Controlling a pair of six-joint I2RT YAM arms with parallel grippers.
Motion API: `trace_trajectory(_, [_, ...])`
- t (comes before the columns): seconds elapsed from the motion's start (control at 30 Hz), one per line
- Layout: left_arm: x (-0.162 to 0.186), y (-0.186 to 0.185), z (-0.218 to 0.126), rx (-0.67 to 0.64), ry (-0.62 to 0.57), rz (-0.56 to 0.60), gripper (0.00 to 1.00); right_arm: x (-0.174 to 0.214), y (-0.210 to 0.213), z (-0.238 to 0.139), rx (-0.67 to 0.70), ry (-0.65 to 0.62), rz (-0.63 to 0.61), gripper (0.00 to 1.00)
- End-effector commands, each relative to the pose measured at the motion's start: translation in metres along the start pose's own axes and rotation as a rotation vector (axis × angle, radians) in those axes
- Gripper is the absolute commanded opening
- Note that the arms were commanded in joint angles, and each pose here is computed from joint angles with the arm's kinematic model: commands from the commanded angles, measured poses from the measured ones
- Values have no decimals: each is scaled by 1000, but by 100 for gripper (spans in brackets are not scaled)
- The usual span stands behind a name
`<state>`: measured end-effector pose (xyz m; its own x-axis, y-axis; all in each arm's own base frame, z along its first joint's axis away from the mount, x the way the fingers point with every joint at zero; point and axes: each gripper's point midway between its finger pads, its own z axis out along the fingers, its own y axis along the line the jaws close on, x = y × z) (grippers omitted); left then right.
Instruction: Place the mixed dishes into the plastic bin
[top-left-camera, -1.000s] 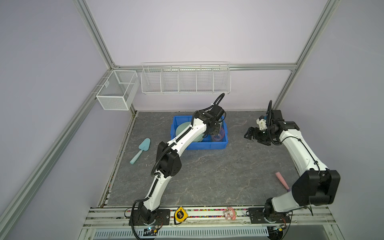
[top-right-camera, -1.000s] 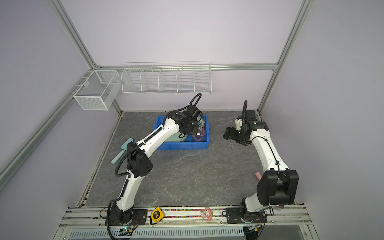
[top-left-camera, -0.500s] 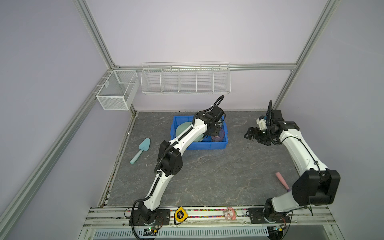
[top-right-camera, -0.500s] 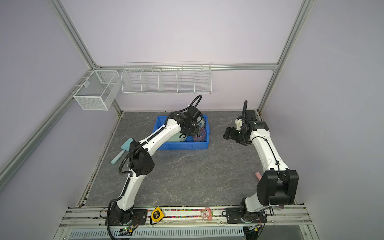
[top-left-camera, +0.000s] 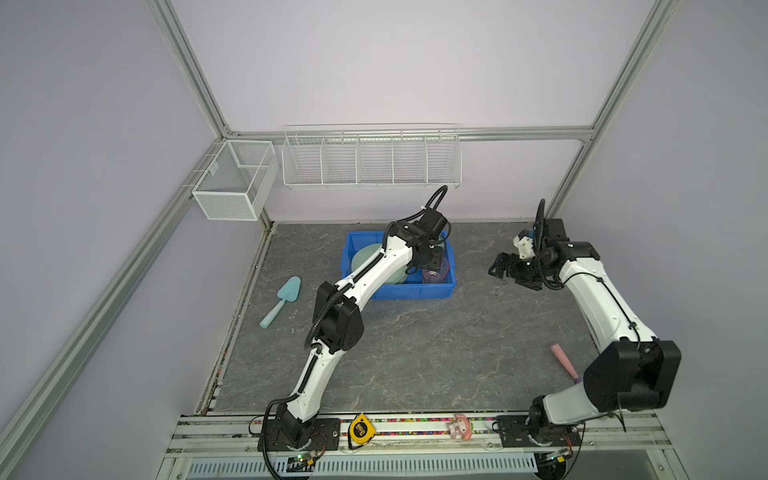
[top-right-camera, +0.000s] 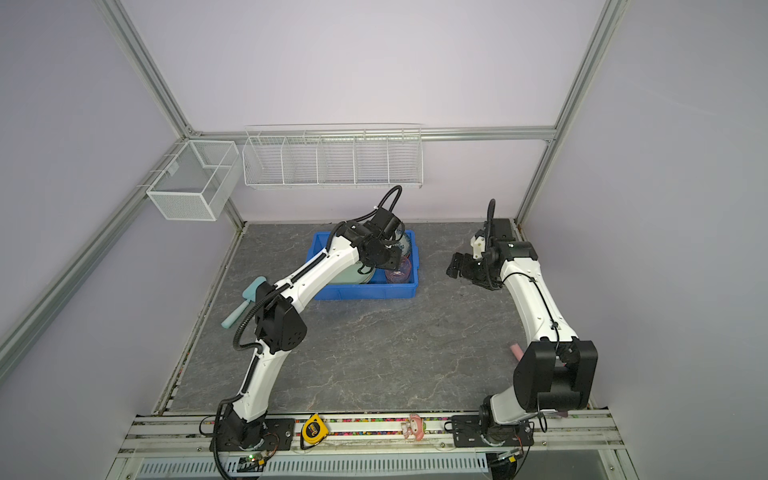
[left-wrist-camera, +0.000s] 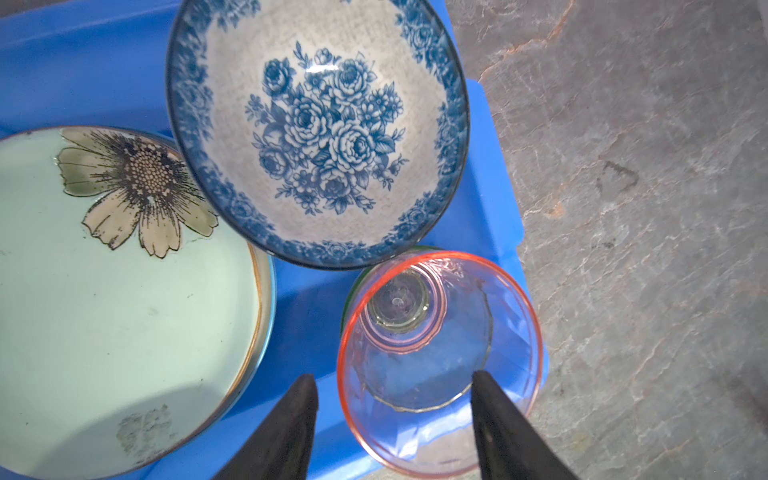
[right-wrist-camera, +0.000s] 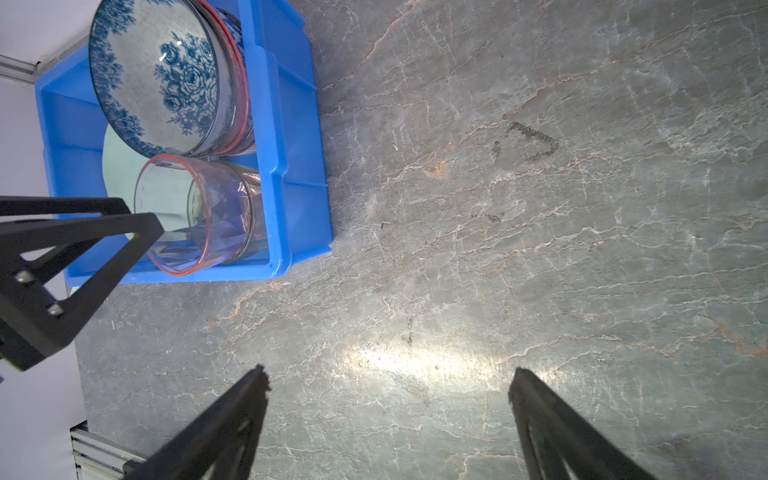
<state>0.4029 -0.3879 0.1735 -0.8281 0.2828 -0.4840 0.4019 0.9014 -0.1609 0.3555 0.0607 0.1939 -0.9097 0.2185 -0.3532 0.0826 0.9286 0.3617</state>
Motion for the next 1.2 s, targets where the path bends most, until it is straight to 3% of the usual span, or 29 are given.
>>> trace_trajectory(0.0, [-19,-3,-44,25,-77,-2,74,-6,1,-9,0,-20,-7,93])
trace_trajectory(0.1, [-23,2,-60,1,-108,-12,99,-9,4,-13,-6,-33,-15,93])
trace_trajectory(0.33, [-26,15,-99,-39,-180,-6,97,-16,8,-20,-24,-75,-26,93])
trace_trajectory(0.53, [-28,47,-144,-112,-368,-6,98,-27,0,-36,29,-194,-6,88])
trace_trajectory(0.8, [2,168,-198,-124,-607,-238,97,-28,-11,-53,90,-307,-21,88])
trace_trajectory(0.97, [48,245,-221,-251,-731,-355,97,-23,-15,-48,96,-326,-46,88])
trace_trajectory(1.03, [66,262,-227,-330,-769,-331,98,-24,-15,-43,87,-346,-74,88])
trace_trajectory(1.17, [95,272,-233,-465,-887,-175,98,-31,-16,-34,78,-405,-116,88])
